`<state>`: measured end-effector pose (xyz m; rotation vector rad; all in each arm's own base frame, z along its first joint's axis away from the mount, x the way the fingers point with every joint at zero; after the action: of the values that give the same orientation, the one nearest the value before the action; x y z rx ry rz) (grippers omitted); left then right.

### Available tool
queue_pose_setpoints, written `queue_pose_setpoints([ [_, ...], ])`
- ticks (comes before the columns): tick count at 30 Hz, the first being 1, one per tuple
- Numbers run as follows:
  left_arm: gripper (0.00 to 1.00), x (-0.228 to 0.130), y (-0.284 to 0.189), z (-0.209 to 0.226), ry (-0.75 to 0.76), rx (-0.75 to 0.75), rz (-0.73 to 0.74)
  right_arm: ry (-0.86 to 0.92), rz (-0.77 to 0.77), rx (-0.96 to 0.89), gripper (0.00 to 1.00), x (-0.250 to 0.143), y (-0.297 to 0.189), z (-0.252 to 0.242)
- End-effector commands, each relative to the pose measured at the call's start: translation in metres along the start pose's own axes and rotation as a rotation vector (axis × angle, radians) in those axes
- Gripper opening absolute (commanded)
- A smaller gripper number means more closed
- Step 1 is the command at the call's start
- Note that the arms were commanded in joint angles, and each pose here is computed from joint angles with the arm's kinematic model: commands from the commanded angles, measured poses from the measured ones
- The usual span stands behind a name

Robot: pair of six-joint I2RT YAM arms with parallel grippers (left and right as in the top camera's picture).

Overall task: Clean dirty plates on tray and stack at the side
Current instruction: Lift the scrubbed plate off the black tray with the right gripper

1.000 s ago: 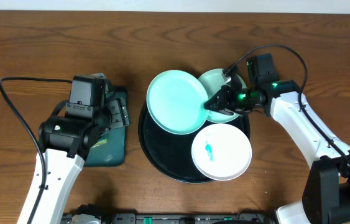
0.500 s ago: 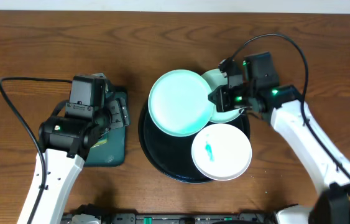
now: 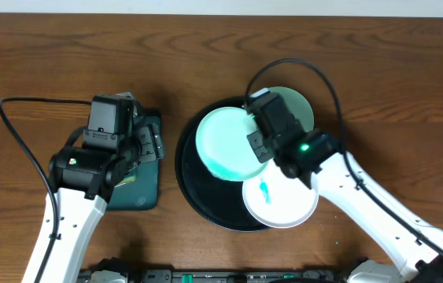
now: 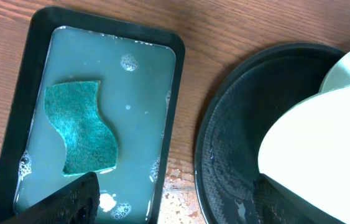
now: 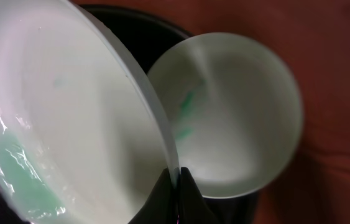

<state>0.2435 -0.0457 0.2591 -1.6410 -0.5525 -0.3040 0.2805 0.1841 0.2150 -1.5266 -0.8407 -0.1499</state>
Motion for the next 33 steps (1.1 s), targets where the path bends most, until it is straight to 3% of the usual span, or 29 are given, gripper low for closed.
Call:
queue_pose_setpoints([
  [1,0.79,0.0,0.0,-0.001,0.002,0.002,0.003,-0.11,-0.074,-0.267,0.01,0.009,-0.014,-0.007],
  [6,0.79,0.0,0.0,0.0,0.002,0.005,0.001,-0.265,-0.148,-0.5,0.01,0.016,-0.032,0.003],
  [20,0.79,0.0,0.0,0.001,0.003,0.016,-0.005,-0.659,-0.253,-0.873,0.01,0.026,-0.089,0.054],
  [33,0.79,0.002,0.0,0.002,0.002,0.027,-0.015,-0.823,-0.283,-0.897,0.01,0.019,-0.11,0.086],
])
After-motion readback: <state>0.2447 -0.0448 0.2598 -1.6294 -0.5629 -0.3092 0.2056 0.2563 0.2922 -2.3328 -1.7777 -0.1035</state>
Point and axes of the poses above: each gripper's point midway between its finger pads, its own y axis out along the fingers, its own z axis along the line the jaws close on, x = y × z, the point moved 8 cm from there along -y, back along the fingers, and after that the axes turned 2 degrees about y, right-handed, at the moved point
